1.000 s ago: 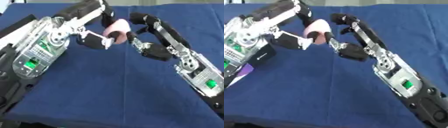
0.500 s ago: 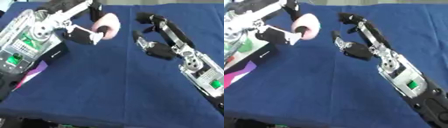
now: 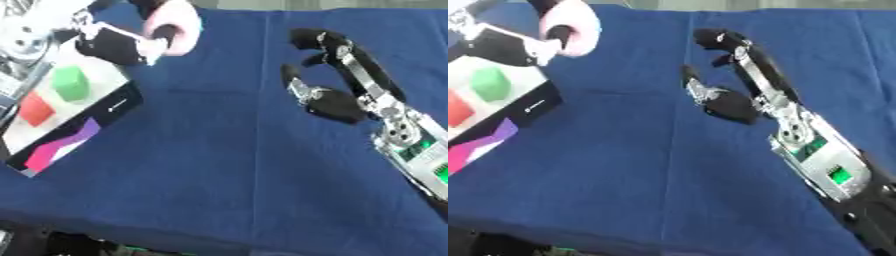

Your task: Pick up the objects with one hand, pass them to the other hand, and then place them into the box on the other side of the table.

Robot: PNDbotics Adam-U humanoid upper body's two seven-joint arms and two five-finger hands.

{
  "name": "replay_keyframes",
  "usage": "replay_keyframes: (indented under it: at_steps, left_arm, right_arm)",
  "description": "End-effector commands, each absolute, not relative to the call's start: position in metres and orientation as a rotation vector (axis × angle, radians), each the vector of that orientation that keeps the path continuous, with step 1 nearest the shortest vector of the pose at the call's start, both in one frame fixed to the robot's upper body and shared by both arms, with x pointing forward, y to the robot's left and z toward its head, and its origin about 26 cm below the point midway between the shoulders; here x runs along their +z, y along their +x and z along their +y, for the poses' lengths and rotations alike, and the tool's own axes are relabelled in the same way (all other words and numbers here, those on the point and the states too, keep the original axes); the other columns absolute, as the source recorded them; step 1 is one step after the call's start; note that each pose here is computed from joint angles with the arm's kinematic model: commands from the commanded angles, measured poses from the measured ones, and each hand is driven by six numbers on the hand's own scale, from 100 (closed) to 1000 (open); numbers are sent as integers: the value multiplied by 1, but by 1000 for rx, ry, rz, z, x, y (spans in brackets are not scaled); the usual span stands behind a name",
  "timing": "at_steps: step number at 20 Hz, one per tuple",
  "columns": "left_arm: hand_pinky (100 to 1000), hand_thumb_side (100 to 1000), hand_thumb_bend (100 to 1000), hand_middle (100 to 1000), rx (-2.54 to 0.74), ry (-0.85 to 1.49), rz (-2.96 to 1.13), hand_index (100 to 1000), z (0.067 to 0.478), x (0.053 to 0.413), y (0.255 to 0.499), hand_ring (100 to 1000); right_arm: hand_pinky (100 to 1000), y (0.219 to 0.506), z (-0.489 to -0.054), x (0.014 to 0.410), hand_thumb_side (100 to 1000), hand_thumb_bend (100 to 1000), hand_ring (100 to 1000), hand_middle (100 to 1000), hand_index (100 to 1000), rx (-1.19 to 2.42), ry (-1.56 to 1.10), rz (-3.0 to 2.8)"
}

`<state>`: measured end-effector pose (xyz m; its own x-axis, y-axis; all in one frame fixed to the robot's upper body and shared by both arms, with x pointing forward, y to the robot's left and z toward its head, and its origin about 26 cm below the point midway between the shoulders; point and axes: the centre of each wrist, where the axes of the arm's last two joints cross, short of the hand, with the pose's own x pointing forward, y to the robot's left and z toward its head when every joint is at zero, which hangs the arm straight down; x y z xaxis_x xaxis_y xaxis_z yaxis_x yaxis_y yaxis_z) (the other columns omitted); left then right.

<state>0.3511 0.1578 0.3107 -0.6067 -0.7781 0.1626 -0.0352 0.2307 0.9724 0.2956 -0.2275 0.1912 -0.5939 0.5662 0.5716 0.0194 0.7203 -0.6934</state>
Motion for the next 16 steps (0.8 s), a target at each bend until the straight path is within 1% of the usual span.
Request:
replay_keyframes:
  at_steps: [1, 5, 9, 14, 15, 16]
  left_arm:
    - [751, 100, 100, 436, -1370, 872, -1855, 339, 186, 327, 351, 567]
    - [753, 100, 100, 435, -1223, 960, -1759, 338, 231, 324, 360, 566]
    - [751, 100, 100, 434, -1113, 1059, -1704, 338, 272, 325, 355, 565]
    - [756, 100, 100, 434, -993, 1126, -1662, 340, 302, 317, 356, 565]
    - [756, 100, 100, 435, -976, 1137, -1652, 340, 306, 316, 357, 565]
    - [757, 100, 100, 435, -960, 1146, -1640, 341, 311, 314, 358, 565]
  right_arm:
    - [741, 293, -232, 201, 448, 208, 851, 792, 871, 828, -485, -2131]
    - [745, 289, -239, 190, 442, 215, 849, 791, 868, 857, -511, -2125]
    - [748, 289, -245, 190, 422, 228, 847, 789, 865, 869, -540, -2155]
    - [752, 290, -253, 195, 398, 235, 843, 783, 855, 852, -592, -2198]
    - [750, 290, -255, 196, 409, 201, 842, 784, 854, 838, -602, -2204]
    - [750, 290, -257, 197, 389, 232, 841, 782, 851, 824, -611, -2209]
